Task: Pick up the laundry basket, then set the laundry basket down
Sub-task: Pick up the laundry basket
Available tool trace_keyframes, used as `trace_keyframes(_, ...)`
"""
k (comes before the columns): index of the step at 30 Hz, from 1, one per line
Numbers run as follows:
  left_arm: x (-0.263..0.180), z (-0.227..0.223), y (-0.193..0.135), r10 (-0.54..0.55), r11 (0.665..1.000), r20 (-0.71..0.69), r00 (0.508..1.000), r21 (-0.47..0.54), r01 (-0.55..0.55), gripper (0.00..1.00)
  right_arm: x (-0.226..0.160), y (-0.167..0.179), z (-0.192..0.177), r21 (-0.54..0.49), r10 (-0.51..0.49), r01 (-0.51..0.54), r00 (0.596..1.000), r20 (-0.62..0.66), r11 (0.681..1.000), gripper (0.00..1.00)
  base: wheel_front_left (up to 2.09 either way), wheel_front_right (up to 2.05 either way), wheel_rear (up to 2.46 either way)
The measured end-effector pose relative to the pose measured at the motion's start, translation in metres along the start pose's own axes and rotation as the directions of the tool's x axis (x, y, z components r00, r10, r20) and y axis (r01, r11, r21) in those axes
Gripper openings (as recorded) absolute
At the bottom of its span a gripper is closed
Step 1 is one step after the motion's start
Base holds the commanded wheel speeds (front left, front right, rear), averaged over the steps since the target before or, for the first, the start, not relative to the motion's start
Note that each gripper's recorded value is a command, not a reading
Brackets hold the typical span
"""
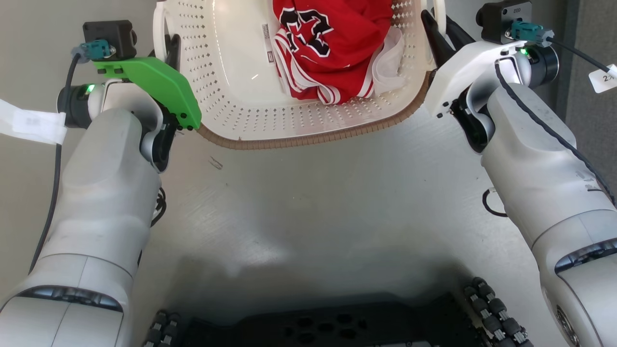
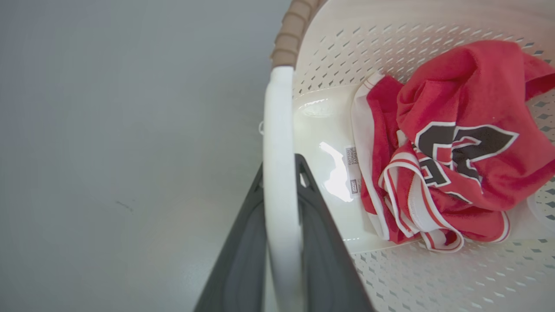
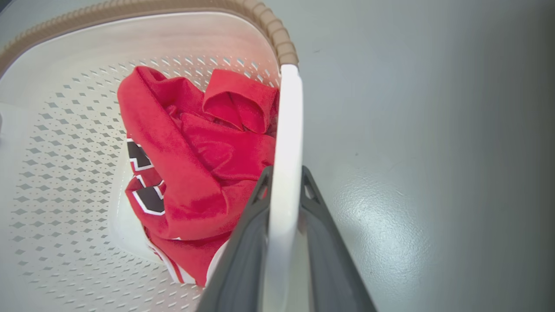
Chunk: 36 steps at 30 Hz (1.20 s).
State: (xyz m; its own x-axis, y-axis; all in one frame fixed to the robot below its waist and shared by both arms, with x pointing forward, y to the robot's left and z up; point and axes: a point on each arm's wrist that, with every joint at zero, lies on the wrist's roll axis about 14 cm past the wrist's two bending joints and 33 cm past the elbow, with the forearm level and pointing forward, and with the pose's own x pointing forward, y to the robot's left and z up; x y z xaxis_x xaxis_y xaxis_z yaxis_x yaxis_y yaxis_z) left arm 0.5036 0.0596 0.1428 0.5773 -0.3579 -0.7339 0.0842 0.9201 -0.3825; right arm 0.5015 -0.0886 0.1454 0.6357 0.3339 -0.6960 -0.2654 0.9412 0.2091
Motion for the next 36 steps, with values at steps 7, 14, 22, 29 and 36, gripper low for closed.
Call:
trace_keyframes(7, -0.01, 0.013, -0.004, 0.003, 1.0, 0.018, 1.0, -0.018, -0.003, 0.0, -0.008, 0.005, 0.015, 0.011, 0.003, -0.003, 1.0, 0.024, 1.0, 0.0, 0.0, 0.0, 0.0)
trace_keyframes(14, -0.023, 0.025, -0.013, -0.006, 1.0, 0.007, 1.0, -0.026, 0.006, 0.0, -0.022, 0.011, 0.029, 0.015, 0.012, -0.013, 0.999, 0.049, 1.0, 0.0, 0.0, 0.0, 0.0)
trace_keyframes(22, -0.042, 0.035, -0.02, -0.006, 1.0, 0.003, 1.0, -0.027, 0.006, 0.0, -0.04, 0.021, 0.041, 0.004, 0.023, -0.024, 0.998, 0.065, 1.0, 0.0, 0.0, 0.0, 0.0)
trace_keyframes(29, -0.065, 0.04, -0.028, -0.007, 0.999, -0.006, 1.0, -0.035, 0.007, 0.0, -0.06, 0.031, 0.042, 0.016, 0.032, -0.032, 0.999, 0.034, 0.999, 0.0, 0.0, 0.0, 0.0)
trace_keyframes(36, -0.089, 0.041, -0.035, -0.004, 0.999, -0.025, 1.0, -0.032, 0.003, 0.0, -0.081, 0.042, 0.047, 0.032, 0.042, -0.042, 0.999, 0.017, 0.999, 0.0, 0.0, 0.0, 0.0)
